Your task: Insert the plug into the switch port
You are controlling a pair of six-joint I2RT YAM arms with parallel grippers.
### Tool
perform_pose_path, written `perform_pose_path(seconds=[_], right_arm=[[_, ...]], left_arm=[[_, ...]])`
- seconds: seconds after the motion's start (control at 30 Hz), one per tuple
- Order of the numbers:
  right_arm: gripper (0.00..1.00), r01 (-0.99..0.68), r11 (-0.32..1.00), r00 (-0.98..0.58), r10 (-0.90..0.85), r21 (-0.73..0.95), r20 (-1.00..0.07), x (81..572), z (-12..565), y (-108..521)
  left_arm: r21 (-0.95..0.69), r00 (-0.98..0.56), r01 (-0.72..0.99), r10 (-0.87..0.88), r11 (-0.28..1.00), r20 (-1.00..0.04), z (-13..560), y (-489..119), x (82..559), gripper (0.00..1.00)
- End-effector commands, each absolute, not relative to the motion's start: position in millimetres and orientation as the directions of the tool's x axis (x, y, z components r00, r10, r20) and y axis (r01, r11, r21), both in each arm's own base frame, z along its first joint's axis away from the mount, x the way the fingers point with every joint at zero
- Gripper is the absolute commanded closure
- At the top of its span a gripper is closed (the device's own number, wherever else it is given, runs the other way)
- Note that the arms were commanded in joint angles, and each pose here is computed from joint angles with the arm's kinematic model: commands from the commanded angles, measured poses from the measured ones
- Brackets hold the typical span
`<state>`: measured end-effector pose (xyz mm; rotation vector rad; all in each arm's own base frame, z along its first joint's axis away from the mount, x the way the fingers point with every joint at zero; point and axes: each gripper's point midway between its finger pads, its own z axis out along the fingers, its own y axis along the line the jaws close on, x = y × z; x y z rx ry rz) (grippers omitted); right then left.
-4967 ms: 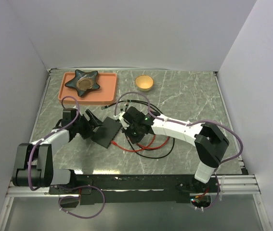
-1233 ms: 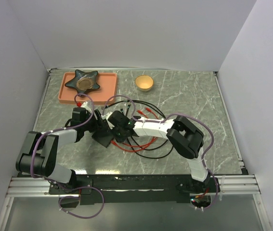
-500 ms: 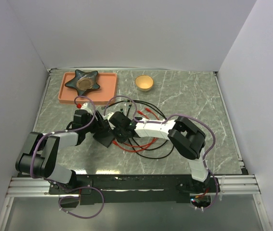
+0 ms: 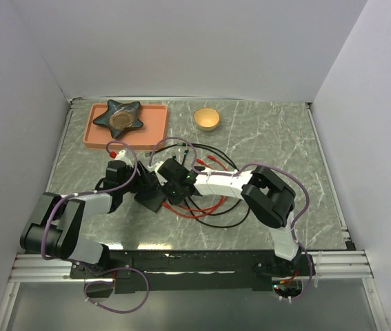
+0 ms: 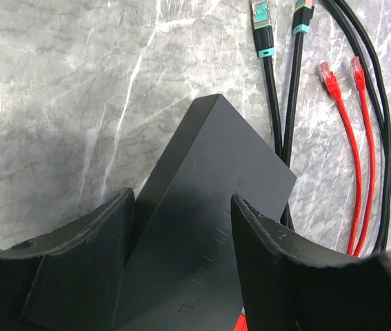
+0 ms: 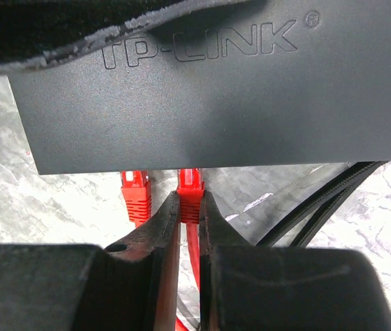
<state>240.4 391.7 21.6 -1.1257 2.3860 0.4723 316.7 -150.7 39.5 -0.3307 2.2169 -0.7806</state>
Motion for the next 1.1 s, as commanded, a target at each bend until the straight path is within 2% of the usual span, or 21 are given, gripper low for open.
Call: perform_pose_path(seconds=[0.0, 0.37, 0.73, 1.07], right_arm=[[1.00, -0.848, 0.504, -0.379, -0.361, 0.164, -0.852, 280.6, 115.2, 478.5], [1.00, -0.888, 0.433, -0.336, -0.378, 0.156, -0.863, 275.2, 128.5, 488.8], [1.00, -0.886, 0.443, -0.316, -0.354, 0.140, -0.880, 282.5, 143.9, 490.0], [1.00, -0.886, 0.432, -0.324, -0.323, 0.166, -0.889, 288.0, 157.6, 506.0]], left_arm=[[-0.803, -0.909, 0.023, -0.323, 0.595, -0.265, 43.0, -221.9, 230.1, 0.39], [-0.805, -0.933, 0.063, -0.250, 0.591, -0.257, 54.5, -243.9, 211.4, 0.39], [-0.802, -0.953, 0.018, -0.233, 0.597, -0.195, 44.8, -250.4, 196.6, 0.41], [-0.787, -0.934, 0.031, -0.262, 0.617, -0.243, 71.2, -243.6, 197.4, 0.41]])
